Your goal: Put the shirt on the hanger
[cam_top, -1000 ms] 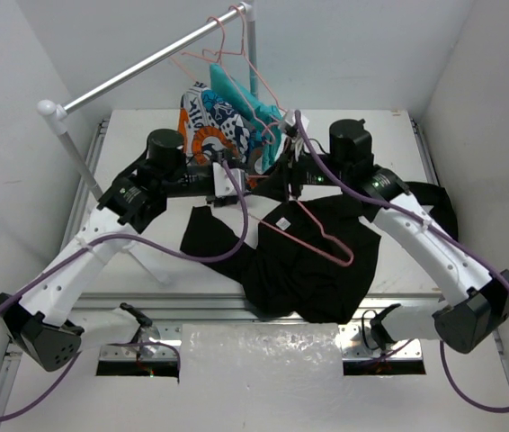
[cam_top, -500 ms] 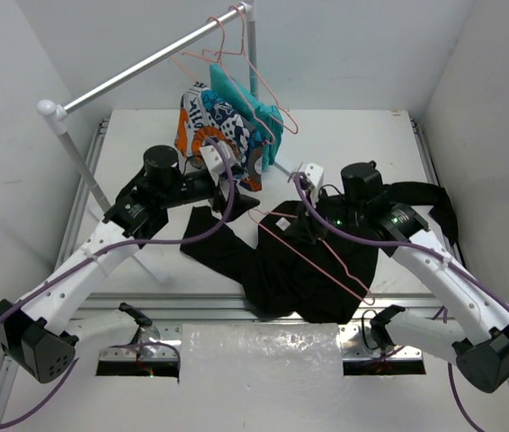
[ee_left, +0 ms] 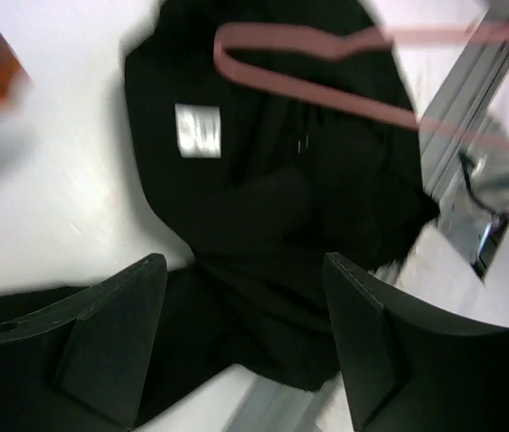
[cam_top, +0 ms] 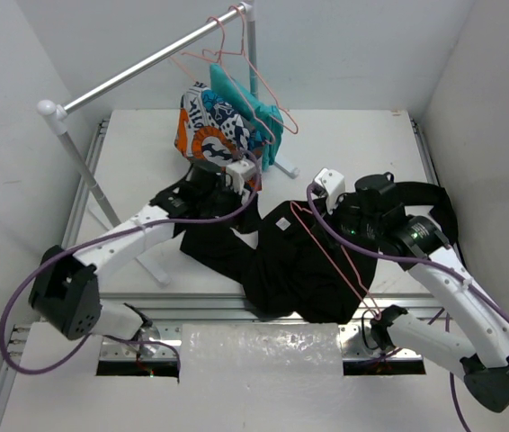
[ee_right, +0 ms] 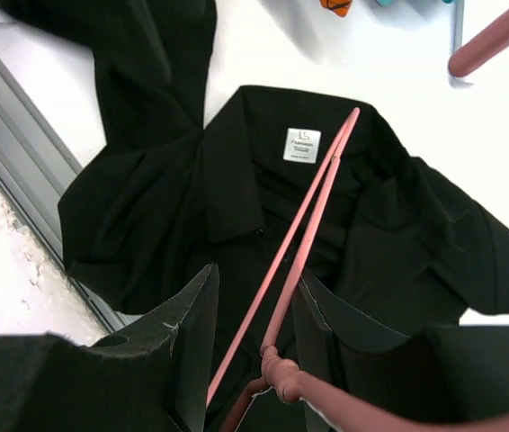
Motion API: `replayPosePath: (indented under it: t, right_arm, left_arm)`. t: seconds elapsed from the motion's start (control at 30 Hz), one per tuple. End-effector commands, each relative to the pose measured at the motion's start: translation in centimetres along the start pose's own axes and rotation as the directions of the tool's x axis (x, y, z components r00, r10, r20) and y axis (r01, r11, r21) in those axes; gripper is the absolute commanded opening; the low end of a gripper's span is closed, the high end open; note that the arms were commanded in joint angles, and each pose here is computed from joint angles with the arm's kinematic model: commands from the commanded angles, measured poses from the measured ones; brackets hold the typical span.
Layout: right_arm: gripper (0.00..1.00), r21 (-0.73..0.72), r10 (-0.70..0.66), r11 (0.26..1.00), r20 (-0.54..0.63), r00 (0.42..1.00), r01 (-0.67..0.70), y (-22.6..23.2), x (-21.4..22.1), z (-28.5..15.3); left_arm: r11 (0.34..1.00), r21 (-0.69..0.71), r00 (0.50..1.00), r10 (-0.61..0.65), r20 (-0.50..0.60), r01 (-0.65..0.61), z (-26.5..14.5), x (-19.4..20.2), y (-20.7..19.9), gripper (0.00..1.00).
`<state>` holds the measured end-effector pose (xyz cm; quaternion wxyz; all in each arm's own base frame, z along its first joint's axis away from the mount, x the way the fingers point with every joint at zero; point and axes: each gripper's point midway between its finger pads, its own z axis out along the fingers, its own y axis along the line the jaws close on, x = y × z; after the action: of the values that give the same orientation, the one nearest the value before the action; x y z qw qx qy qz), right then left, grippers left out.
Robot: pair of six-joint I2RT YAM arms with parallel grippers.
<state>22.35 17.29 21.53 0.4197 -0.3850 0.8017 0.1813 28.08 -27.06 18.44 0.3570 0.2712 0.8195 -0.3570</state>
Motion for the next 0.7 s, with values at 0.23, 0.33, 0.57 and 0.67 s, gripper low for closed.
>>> replayPosePath:
  t: [0.23,0.33,0.57,0.67]
  right_arm:
    - [0.0,-0.002,0.004,1.0,0.089,0.996,-0.004,0.2,-2.3,-1.0]
    - [0.0,-0.018,0.005,1.0,0.106,0.994,-0.004,0.6,-2.3,-1.0]
    - [0.0,-0.041,0.018,0.999,0.096,0.995,-0.015,1.1,-1.8,-1.1]
    - [0.0,-0.041,0.016,0.999,0.091,0.996,-0.012,1.1,-1.6,-1.1]
  left_arm:
    - [0.969,-0.139,0.956,-0.228,-0.184,0.204,7.2,4.3,4.1,0.71]
    - [0.963,-0.156,0.958,-0.242,-0.151,0.219,8.5,4.2,5.0,0.72]
    - [0.937,-0.178,0.937,-0.325,-0.127,0.301,10.7,4.2,6.8,0.72]
    - [0.935,-0.151,0.93,-0.34,-0.138,0.319,11.0,3.8,6.2,0.71]
